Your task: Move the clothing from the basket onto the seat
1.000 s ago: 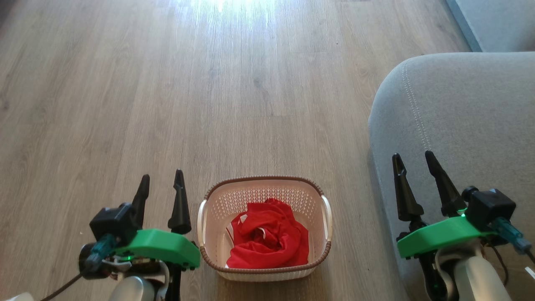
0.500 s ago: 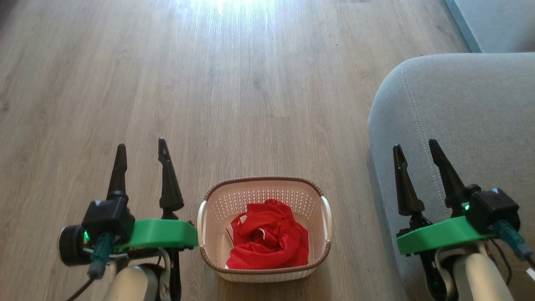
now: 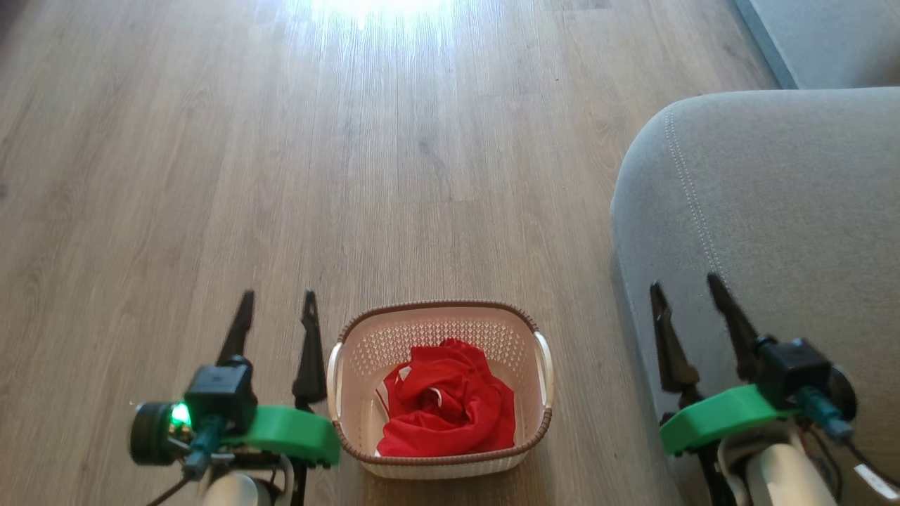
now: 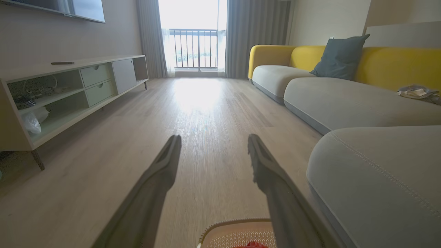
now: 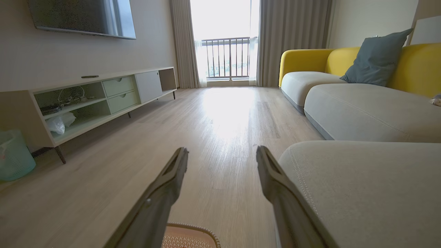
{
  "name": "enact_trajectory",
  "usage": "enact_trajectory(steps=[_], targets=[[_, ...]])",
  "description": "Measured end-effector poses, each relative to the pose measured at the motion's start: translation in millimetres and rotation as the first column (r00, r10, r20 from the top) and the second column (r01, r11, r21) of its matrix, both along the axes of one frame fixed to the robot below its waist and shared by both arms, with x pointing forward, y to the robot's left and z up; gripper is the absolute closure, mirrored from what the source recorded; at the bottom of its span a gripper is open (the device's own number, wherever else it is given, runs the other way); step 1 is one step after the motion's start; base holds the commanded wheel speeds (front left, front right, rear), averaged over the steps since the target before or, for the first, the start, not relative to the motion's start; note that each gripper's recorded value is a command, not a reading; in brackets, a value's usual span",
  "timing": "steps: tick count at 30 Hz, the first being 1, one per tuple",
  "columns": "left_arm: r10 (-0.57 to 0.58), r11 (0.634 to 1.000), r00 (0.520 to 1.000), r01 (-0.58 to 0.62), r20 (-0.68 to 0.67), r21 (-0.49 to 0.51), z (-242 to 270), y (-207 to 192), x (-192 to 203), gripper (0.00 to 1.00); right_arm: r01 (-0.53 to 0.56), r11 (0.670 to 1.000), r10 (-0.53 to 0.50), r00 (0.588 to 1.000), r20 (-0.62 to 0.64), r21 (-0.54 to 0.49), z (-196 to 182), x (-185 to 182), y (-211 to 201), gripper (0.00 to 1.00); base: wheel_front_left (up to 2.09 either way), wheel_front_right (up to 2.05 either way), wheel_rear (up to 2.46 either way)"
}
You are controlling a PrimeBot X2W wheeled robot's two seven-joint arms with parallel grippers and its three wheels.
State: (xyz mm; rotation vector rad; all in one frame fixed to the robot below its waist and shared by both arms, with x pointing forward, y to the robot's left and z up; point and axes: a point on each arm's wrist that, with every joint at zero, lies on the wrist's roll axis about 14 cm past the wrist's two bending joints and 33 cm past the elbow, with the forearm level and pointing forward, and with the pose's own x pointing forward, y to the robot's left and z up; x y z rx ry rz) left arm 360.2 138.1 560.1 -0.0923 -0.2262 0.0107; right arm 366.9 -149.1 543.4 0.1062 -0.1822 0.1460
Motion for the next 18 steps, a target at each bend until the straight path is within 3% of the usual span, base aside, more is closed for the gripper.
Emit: enact_trajectory(steps=[10, 18], targets=[[-0.097, 0.995, 0.986, 0.095, -0.136, -0.023, -46, -13, -3, 0.0, 0.022, 0.999, -0.025, 0.995, -0.094, -0.032, -32, -4, -8, 0.0, 0.0, 0.0, 0.0], [-0.118, 0.993, 0.982, 0.113, -0.146, -0.044, -49, -16, -3, 0.0, 0.025, 0.999, -0.028, 0.995, -0.098, -0.033, -33, -4, -9, 0.0, 0.0, 0.0, 0.0]])
